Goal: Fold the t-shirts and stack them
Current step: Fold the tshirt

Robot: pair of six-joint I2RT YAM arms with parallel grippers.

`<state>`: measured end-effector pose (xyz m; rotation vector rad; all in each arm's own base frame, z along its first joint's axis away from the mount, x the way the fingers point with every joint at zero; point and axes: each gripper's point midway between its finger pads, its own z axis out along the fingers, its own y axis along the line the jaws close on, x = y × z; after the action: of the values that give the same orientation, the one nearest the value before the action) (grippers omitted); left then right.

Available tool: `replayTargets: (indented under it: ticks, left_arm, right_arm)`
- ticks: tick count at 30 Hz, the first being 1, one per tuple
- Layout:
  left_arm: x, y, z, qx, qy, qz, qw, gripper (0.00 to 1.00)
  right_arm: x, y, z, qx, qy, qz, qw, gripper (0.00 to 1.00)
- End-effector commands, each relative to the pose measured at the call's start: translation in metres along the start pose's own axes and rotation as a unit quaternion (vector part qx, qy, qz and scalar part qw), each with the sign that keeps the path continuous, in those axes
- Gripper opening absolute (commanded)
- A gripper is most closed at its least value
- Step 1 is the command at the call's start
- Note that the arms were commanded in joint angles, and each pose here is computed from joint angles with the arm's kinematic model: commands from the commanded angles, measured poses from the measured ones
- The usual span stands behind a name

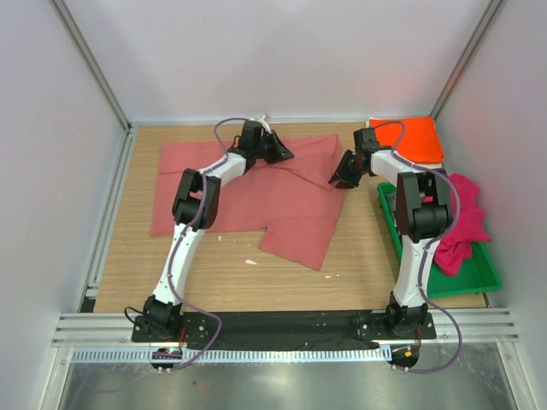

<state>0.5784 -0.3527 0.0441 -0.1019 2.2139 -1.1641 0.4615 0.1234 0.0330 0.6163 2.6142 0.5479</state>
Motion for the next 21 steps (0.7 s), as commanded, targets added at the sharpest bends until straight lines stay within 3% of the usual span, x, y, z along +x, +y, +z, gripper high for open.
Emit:
replayTargets:
  ticks: [1,8,12,21]
  left_arm:
    - [-0.0268,-0.034,-0.0141,0.036,-0.028,0.013,0.999,0.03]
    - [-0.0293,-0.0366,-0.0136,0.043,-0.032,0.001,0.999,0.08]
    - [-0.0303,-0.0387,-0.0142,0.047,-0.034,0.0,0.998,0.04]
    - [-0.0303,-0.0384,-0.0147,0.047,-0.033,-0.002,0.998,0.1]
  right_arm:
    - [-0.0089,0.0091,-0.0015,-0.014,-0.01,-0.001,1.0,0.37]
    - [-0.0084,0.0104,-0.0009,-0.018,-0.01,0.002,1.0,0.35]
    - [-0.0091,0.0159,-0.002,-0.03,-0.009,0.005,0.999,0.22]
    - [-0.0061,0.0121,-0.004,-0.023,-0.005,0.001,1.0,0.33]
